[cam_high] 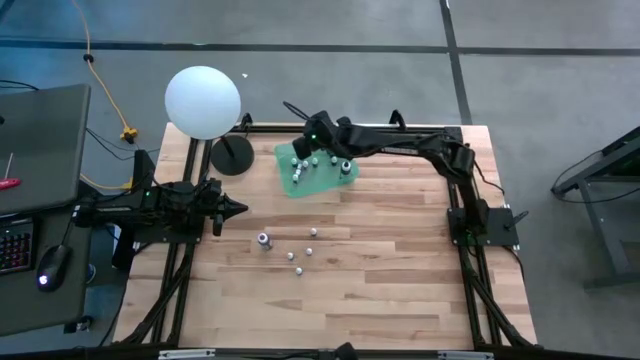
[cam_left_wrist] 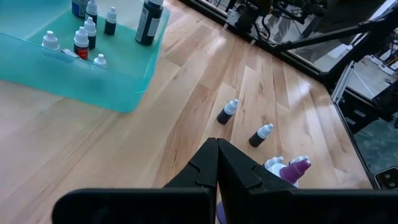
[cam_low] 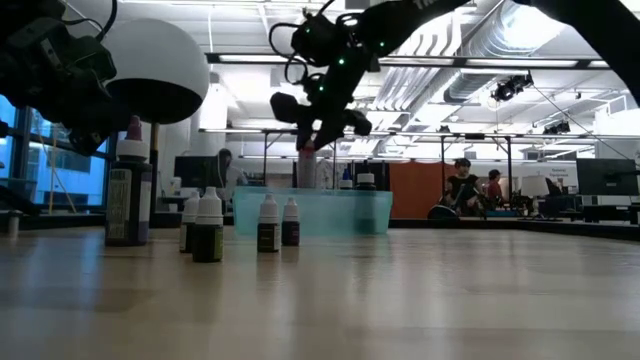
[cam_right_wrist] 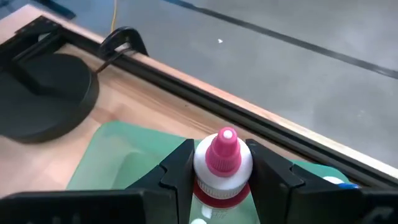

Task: Pick & Place food coloring
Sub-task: Put the large pink dye bottles in the green bin

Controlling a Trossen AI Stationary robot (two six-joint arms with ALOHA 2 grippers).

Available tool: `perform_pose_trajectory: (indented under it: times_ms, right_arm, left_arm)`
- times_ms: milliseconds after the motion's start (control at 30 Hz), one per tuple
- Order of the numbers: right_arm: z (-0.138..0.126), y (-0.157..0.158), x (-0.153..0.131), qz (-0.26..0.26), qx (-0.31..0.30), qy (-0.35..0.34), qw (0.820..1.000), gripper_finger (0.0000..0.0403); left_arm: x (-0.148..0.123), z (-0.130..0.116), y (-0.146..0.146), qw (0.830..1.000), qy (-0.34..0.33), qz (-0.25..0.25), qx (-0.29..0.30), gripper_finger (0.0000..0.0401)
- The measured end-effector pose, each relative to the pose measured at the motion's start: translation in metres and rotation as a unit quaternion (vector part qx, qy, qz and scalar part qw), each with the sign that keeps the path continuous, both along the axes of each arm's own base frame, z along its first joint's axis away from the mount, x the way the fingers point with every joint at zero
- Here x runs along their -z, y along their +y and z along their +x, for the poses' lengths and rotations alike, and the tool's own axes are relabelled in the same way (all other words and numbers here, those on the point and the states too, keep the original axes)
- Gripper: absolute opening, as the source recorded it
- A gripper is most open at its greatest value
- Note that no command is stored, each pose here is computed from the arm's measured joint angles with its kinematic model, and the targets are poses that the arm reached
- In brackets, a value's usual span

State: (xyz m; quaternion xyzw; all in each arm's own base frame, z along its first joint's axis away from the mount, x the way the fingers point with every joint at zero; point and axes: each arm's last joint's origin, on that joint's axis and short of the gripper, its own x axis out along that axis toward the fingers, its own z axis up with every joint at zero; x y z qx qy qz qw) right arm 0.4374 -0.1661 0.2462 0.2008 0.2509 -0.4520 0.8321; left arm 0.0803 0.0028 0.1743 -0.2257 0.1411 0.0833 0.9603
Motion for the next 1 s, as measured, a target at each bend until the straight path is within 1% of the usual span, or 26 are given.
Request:
perform_pose_trajectory:
  times_ms: [200,400,600,733,833,1000]
  right_arm:
    - [0.004,-0.003,0.014,0.000,0.016,0.011,1.000,0.0117]
    - [0.002,-0.007,0.012,-0.023,0.041,0.012,0.999,0.0117]
    - [0.002,-0.011,0.016,-0.014,0.046,0.008,0.999,0.0117]
    - [0.004,-0.012,0.024,-0.011,0.050,0.011,0.999,0.0117]
    - [0.007,-0.012,0.029,-0.001,0.053,-0.002,0.999,0.0117]
    - [0.010,-0.013,0.041,0.004,0.055,0.009,0.998,0.0117]
  left_arm:
    - [0.000,0.000,0.000,1.000,0.000,0.000,0.000,0.0000]
    - [0.000,0.000,0.000,1.000,0.000,0.000,0.000,0.0000]
    - [0.000,0.000,0.000,1.000,0.000,0.000,0.000,0.0000]
    - [0.000,0.000,0.000,1.000,0.000,0.000,0.000,0.0000]
    - [0.000,0.000,0.000,1.000,0.000,0.000,0.001,0.0000]
    - [0.000,0.000,0.000,1.000,0.000,-0.001,0.002,0.0000]
